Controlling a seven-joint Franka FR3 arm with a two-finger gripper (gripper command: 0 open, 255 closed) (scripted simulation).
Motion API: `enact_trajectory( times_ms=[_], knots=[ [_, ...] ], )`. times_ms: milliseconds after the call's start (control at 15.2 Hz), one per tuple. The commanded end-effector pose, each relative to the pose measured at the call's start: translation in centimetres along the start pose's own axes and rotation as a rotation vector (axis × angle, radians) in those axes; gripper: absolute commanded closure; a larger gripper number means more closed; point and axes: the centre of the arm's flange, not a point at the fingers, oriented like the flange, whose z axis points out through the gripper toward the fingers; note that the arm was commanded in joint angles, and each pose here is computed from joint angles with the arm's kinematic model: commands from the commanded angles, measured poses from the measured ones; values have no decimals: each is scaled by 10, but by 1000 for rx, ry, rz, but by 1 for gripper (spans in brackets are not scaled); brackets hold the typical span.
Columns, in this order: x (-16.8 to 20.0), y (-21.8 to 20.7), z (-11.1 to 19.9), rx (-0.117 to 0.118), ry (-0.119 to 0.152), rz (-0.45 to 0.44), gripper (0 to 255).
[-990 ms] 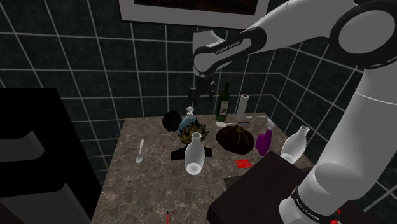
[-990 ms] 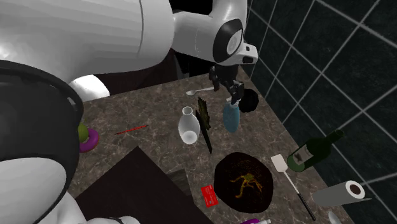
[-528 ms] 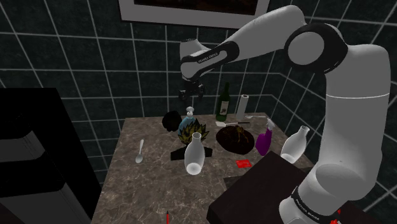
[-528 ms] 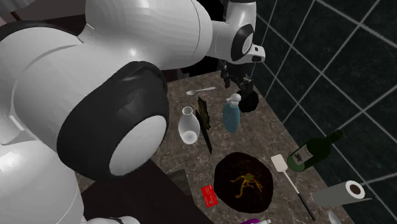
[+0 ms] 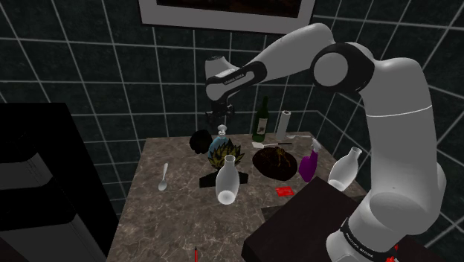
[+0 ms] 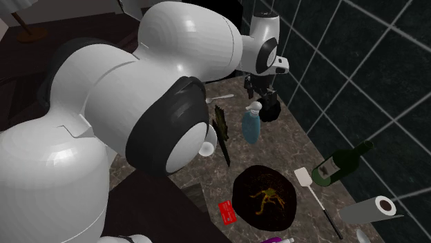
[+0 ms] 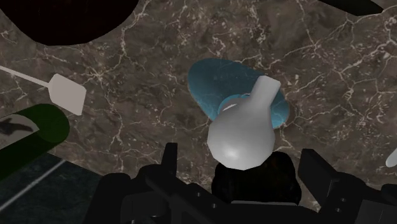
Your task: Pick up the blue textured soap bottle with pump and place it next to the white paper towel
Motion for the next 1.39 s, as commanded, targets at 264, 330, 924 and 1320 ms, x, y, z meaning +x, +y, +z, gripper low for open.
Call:
enact_trajectory(
  times_ms=[264, 330, 924, 1320],
  knots=[
    [-1, -1, 14, 0, 0, 0, 0],
    [-1, -1, 14, 0, 0, 0, 0],
    [-1, -1, 14, 0, 0, 0, 255],
    [0, 0, 8, 0, 0, 0, 255]
  ],
)
